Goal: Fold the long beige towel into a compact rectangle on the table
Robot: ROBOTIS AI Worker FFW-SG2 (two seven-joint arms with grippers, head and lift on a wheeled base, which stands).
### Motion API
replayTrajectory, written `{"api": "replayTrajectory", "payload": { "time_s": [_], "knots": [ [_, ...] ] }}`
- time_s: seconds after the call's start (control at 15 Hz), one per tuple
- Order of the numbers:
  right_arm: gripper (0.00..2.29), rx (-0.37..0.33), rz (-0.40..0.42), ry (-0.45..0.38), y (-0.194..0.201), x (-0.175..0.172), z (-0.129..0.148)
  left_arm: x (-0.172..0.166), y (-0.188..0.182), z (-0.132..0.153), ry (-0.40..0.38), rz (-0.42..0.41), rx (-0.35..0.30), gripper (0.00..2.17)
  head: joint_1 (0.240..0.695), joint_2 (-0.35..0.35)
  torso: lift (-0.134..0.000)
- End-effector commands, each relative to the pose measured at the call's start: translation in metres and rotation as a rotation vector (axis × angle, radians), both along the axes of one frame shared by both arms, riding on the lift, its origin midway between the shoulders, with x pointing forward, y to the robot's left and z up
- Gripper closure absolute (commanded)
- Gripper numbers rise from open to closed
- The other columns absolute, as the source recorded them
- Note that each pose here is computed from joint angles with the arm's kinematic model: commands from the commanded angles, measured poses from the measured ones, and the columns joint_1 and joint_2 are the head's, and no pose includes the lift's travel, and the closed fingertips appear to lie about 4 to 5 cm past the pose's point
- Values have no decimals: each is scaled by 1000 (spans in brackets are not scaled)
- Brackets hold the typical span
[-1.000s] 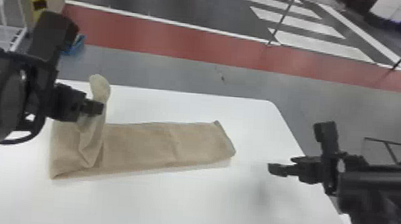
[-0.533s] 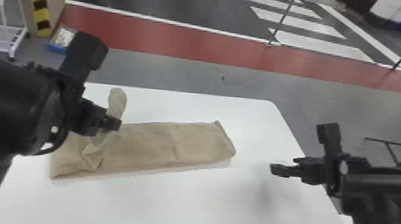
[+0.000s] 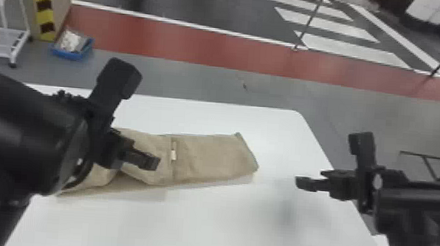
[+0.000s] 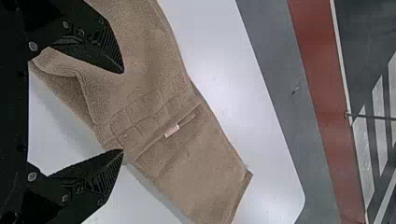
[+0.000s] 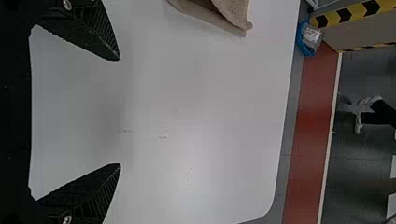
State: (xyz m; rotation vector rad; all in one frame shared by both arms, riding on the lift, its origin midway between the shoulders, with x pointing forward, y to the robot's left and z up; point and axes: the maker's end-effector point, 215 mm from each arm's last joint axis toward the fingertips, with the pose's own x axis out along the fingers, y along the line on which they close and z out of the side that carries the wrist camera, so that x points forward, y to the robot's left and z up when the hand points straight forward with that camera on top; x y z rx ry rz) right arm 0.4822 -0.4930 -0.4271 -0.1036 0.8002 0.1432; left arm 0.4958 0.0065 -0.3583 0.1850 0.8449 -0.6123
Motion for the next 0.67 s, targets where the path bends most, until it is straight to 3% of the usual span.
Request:
{"api": "replayTrajectory", "payload": {
  "time_s": [0.0,0.13,0.4,0.6],
  "knots": [
    [70,71,-4,-15,18,3,13,-1,7,-3,10,21,-8,36,695,-350,-124],
    [70,108,0,-28,43,8,23,-4,20,-5,21,56,-40,36,695,-350,-124],
    [73,217,59,-54,134,31,40,-12,64,-4,35,170,-141,39,695,-350,-124],
    [70,278,81,-6,203,39,37,-19,100,-5,54,251,-221,39,695,-326,-124]
  ]
}}
